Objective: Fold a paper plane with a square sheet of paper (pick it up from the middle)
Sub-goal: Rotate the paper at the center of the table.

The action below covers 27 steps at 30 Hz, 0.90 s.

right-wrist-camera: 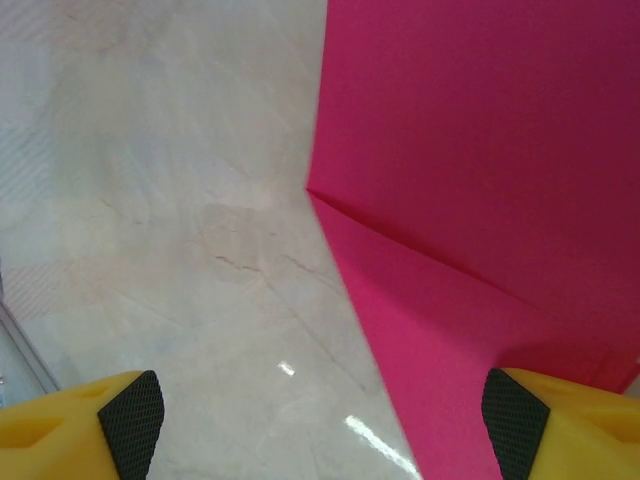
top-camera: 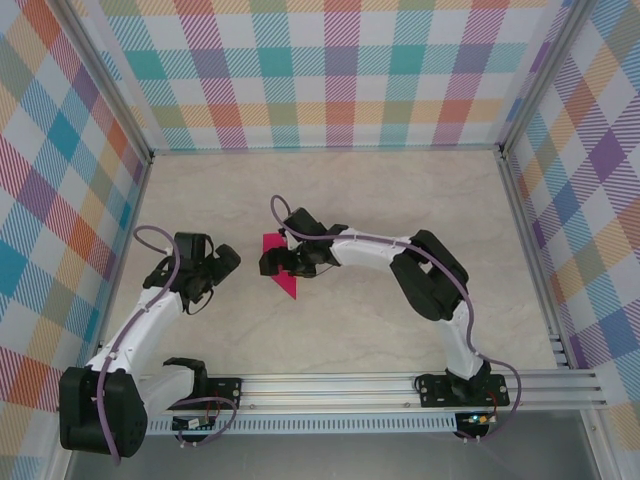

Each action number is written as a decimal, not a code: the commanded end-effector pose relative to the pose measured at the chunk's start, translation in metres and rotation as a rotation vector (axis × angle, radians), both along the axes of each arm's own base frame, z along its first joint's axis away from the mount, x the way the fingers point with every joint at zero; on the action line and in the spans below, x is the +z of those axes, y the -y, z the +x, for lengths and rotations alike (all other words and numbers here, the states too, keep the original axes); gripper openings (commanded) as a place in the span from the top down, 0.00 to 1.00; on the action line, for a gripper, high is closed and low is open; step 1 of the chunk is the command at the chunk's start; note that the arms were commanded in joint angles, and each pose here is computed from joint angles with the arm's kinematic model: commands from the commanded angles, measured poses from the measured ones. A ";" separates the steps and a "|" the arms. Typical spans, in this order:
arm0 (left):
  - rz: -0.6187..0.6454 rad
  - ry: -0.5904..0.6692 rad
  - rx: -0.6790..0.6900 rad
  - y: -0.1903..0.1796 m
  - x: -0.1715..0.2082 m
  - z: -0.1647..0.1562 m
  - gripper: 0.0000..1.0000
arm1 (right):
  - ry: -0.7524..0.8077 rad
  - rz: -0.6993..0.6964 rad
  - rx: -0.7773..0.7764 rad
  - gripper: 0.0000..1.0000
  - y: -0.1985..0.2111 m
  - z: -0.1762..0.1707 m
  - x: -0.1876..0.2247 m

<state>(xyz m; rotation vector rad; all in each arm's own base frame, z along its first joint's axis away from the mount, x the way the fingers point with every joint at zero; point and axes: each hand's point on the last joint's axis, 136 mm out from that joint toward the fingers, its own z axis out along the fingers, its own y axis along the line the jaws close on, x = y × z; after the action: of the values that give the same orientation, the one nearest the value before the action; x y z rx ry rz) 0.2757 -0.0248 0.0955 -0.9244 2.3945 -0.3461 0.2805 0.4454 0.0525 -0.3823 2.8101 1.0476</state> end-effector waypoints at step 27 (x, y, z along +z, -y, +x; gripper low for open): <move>-0.231 0.010 -0.190 0.049 -0.007 0.008 0.00 | 0.148 -0.114 -0.005 0.17 0.089 -0.003 0.039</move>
<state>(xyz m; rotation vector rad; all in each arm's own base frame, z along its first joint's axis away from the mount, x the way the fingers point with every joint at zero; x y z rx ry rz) 0.2829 -0.0650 0.0897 -0.8233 2.4754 -0.6304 0.2734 0.3509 0.0871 -0.6486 2.7417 0.7505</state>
